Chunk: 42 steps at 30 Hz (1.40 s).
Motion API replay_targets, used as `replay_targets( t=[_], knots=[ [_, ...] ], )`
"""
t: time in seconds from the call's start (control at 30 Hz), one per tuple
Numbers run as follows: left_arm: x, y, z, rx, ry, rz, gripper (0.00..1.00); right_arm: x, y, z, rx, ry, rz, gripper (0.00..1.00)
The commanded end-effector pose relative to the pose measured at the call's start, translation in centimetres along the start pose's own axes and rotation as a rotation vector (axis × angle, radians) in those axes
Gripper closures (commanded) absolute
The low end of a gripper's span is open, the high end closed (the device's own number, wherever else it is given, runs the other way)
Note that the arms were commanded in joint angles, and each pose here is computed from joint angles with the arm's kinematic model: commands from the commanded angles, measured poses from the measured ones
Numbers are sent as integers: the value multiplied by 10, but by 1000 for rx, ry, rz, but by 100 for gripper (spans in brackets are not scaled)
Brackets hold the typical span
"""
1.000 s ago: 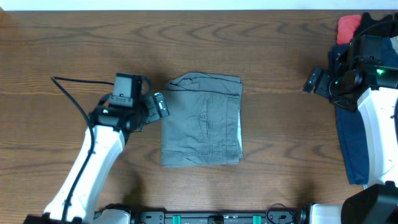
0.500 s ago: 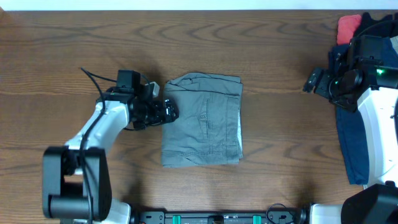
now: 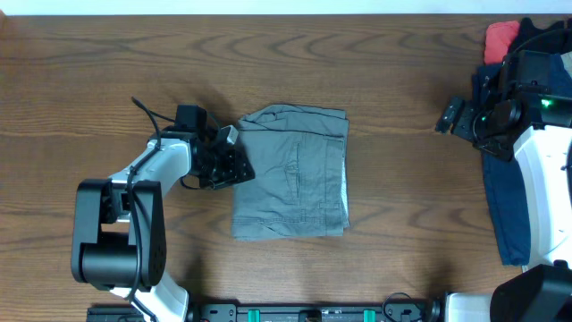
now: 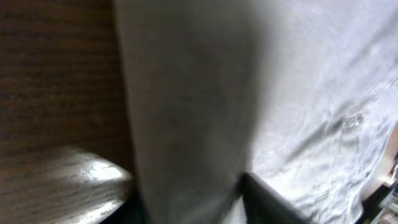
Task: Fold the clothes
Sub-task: 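Drag the folded shorts up-left toward the table's far left corner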
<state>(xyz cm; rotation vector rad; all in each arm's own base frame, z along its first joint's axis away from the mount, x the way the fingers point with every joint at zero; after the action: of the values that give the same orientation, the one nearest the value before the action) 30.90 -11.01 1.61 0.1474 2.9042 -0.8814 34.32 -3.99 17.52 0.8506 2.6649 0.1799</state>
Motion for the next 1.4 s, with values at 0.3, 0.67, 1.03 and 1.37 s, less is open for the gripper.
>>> replay_targets(
  t=[0.3, 0.67, 1.03, 1.37],
  knots=[
    [-39, 112, -51, -301, -311, -538, 94, -2, 0, -2, 5, -12, -6, 1],
    [8, 254, -168, -165, -694, -1303, 63, -2, 0, -2, 5, -12, -6, 1],
    [26, 244, -163, -34, -618, -1395, 2, -2, 0, -2, 5, -11, -6, 1],
    [-7, 203, -125, -62, -535, -1307, 90, -2, 0, -2, 5, -11, -6, 1]
  ],
)
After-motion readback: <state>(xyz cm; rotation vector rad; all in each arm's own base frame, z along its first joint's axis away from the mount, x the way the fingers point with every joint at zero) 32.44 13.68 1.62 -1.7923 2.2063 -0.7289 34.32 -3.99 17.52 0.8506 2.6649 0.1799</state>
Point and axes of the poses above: each gripper's point midway between its finger pads, its own z axis out along the fingers, its own y axis along the line the jaws close on, x = y × z, the point moved 1 cm from there along -z, back along the fingers, and after that the axes turned 9 degrees about z, right-handed, at the moved point
